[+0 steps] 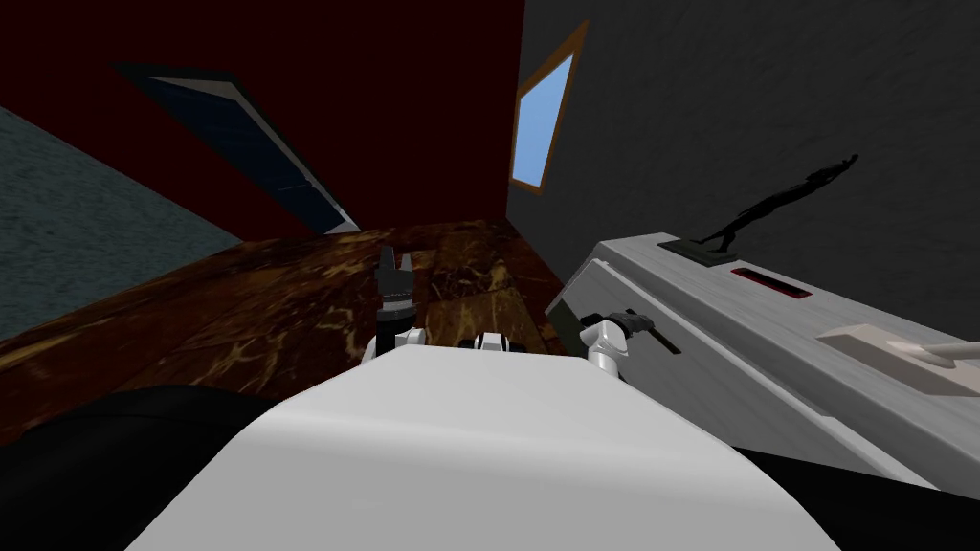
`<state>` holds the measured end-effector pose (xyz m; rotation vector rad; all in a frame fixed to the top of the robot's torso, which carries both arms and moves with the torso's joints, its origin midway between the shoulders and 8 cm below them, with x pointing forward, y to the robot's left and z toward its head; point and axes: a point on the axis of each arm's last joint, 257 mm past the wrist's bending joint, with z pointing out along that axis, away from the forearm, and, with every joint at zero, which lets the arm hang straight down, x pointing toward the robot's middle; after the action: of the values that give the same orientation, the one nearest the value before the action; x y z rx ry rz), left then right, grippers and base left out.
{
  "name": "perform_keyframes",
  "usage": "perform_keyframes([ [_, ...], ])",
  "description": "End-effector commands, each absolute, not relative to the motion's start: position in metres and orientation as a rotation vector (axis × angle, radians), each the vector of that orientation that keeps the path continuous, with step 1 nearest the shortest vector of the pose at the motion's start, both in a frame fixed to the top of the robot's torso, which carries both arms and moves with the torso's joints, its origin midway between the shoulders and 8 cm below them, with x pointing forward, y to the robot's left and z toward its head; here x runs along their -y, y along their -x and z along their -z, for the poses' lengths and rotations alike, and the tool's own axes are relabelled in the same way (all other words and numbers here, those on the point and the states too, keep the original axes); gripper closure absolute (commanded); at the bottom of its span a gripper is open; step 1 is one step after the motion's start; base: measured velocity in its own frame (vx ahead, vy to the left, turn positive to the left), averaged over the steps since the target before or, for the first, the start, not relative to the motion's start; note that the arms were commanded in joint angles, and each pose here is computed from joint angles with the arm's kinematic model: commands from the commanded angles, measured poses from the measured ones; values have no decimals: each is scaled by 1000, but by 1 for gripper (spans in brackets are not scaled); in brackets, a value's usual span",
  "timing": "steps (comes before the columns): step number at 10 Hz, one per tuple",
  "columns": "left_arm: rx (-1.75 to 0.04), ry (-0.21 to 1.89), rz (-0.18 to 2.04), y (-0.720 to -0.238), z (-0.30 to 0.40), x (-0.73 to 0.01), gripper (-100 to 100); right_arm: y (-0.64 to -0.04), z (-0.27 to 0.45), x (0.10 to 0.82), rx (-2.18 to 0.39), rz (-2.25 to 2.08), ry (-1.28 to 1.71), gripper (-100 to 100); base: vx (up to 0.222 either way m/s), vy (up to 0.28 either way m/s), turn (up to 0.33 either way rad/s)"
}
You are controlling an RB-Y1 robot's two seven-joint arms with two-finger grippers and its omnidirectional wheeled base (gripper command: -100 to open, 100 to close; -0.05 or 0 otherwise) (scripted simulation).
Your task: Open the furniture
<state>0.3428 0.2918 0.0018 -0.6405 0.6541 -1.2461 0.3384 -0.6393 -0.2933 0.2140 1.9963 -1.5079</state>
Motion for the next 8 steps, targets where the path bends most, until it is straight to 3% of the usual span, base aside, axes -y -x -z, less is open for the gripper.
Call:
perform_keyframes([
  [1,-654,641,1246,-343,-2,-292,0,-349,284,634,-1976,1490,-224,100,-84,129,4],
  [4,-654,640,1246,-343,-2,-292,0,-353,287,627,-1981,1483,-224,100,-77,96,22],
  [8,-654,641,1247,-343,-2,-292,0,-358,278,620,-1963,1482,-237,100,-80,188,6],
])
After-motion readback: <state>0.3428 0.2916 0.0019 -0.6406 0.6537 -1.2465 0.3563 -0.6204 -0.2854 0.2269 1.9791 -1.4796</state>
